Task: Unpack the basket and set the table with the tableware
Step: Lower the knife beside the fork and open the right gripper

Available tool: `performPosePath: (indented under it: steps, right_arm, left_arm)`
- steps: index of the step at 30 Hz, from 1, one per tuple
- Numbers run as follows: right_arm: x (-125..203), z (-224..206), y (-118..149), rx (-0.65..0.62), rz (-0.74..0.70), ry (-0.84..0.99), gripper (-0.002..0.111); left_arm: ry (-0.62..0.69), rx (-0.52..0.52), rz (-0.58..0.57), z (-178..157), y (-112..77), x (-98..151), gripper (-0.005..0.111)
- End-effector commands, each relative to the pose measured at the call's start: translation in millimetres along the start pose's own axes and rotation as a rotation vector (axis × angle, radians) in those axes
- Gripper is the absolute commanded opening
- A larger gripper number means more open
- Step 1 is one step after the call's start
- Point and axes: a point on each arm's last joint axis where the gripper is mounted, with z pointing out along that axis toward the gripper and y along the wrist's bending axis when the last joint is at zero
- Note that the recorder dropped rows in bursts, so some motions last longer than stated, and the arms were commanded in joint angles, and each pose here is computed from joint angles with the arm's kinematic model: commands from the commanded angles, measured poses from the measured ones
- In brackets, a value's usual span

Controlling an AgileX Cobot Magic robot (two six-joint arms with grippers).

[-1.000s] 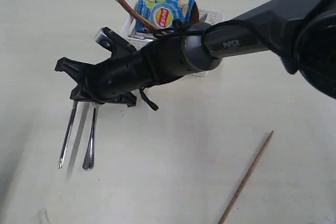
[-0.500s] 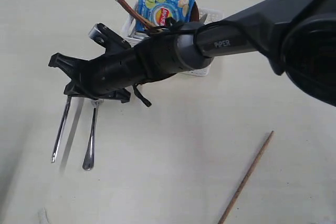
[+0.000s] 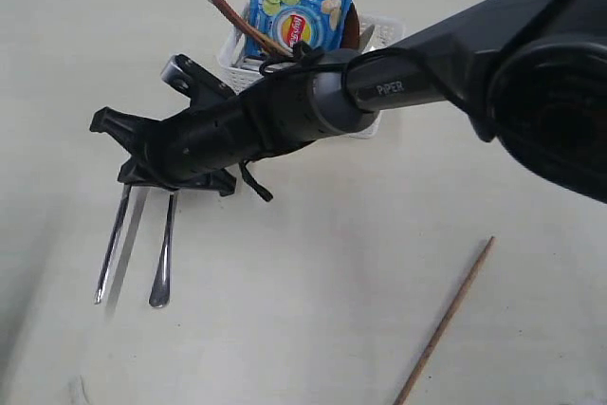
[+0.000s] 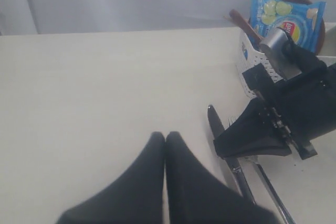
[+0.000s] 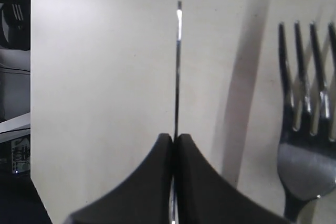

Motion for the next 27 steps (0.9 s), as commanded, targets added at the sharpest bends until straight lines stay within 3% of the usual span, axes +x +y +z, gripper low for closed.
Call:
performPosePath:
  steps: [1, 27]
  right_arm:
    - [2.2, 4.5, -3.8, 0.006, 0.004, 0.015, -0.001]
    - [-1.2, 4.1, -7.7, 0.028, -0.002, -0.002, 0.002]
  left_arm:
    - [-0.010, 0.003, 0.005, 0.2, -0.1, 0.0, 0.000]
    - [-0.010, 0.003, 0.005, 0.2, -0.1, 0.0, 0.000]
